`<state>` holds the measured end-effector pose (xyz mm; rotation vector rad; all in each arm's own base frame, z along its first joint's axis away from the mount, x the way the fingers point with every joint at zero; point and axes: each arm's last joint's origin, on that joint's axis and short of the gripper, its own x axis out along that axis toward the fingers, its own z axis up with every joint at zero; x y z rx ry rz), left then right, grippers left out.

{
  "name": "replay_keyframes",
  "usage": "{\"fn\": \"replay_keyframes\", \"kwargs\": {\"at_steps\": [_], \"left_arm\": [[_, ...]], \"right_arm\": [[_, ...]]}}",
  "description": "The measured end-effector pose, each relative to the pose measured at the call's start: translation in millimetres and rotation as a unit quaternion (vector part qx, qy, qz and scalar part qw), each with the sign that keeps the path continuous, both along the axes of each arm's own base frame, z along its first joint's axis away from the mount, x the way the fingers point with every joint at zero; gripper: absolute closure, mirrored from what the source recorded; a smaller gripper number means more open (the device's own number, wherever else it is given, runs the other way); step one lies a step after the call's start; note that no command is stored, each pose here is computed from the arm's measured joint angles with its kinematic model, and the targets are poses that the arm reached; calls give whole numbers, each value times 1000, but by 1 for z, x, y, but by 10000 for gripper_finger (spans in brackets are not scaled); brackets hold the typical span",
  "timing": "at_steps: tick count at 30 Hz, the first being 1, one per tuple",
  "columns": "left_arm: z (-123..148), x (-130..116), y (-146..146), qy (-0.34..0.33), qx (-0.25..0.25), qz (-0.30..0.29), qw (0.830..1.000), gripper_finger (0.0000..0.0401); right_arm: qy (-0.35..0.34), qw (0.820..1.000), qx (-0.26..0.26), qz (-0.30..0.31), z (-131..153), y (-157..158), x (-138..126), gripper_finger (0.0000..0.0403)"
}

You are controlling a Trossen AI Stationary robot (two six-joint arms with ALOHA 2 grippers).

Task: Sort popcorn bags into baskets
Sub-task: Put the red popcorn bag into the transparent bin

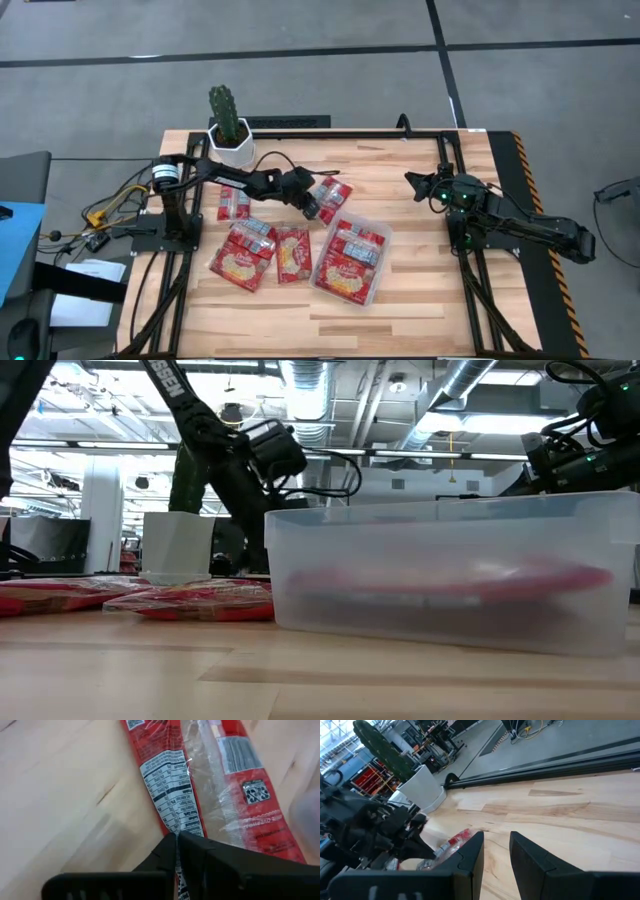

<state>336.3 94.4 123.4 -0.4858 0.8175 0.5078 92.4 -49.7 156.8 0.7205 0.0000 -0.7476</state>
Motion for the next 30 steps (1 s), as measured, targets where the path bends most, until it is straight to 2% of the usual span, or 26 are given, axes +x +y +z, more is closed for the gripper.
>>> {"fn": "replay_keyframes", "kwargs": {"at_steps": [6, 15, 23, 30], "left_arm": [[32, -7, 6, -40, 17, 20, 999, 401], [65, -21, 4, -58, 18, 25, 998, 401], [79, -36, -6, -24, 17, 3, 1000, 401], [82, -36, -18, -10, 33, -41, 999, 401]], "right_arm": [[0, 1000, 0, 0, 0, 0, 0, 285], [0, 1000, 2, 2, 0, 0, 0, 285], [-1, 1000, 1, 2, 0, 0, 0, 285], [-1, 1000, -4, 15, 1, 1, 1, 285]]}}
